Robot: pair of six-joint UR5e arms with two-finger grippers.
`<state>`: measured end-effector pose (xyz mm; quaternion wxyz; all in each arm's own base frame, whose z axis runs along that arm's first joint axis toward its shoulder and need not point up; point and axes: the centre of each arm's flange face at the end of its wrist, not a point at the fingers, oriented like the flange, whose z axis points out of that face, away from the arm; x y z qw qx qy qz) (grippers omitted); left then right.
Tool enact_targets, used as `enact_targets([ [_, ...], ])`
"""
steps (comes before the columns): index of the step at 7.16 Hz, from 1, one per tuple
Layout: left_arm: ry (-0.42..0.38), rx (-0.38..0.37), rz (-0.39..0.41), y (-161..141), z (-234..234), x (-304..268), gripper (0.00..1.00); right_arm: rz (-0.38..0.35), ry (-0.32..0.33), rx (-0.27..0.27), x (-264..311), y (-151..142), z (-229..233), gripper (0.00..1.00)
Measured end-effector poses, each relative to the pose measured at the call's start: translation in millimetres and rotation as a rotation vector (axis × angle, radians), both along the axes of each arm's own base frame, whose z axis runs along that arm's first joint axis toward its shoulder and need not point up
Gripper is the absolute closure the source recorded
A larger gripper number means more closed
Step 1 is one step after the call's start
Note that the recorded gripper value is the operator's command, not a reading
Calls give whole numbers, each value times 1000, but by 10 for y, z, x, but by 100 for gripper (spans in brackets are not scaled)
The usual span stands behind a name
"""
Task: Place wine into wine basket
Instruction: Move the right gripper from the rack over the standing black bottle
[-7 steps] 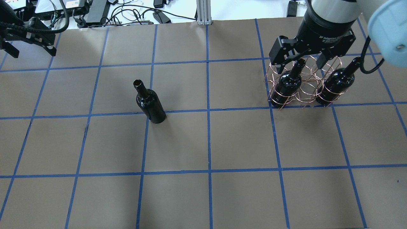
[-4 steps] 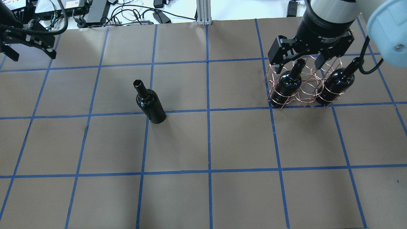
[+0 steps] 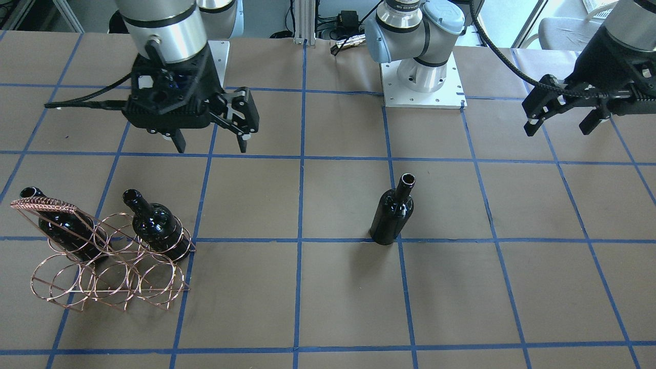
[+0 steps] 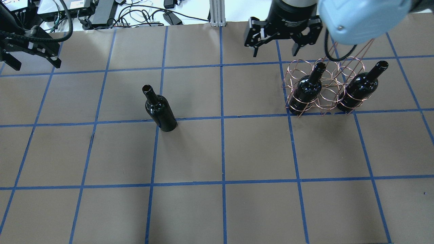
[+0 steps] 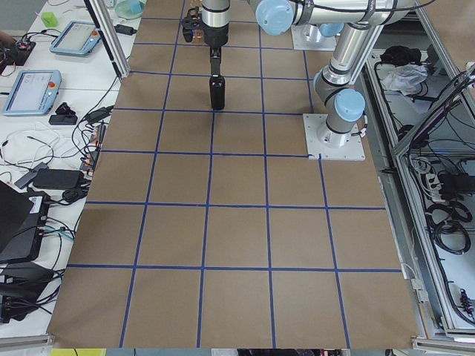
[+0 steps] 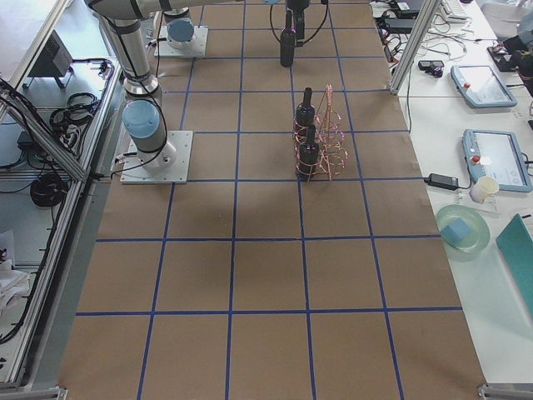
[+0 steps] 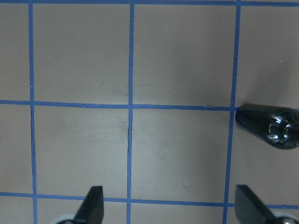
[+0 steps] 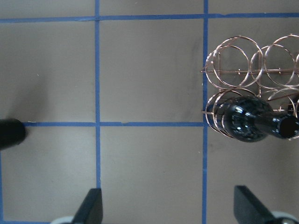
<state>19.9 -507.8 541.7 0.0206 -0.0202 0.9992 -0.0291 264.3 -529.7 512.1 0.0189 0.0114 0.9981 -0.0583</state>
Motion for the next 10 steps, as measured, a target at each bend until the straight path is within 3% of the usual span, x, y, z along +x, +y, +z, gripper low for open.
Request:
enact_targets([
  [3, -2, -1, 1, 10, 7, 2, 0, -117, -44, 20, 1268, -4, -310, 0],
  [6, -3, 1, 2, 12, 3, 6, 0, -171, -65, 19, 2281, 349, -707, 0],
  [10, -1, 3, 3, 14, -6, 30, 0, -193, -66, 11, 2788, 471, -1097, 0],
])
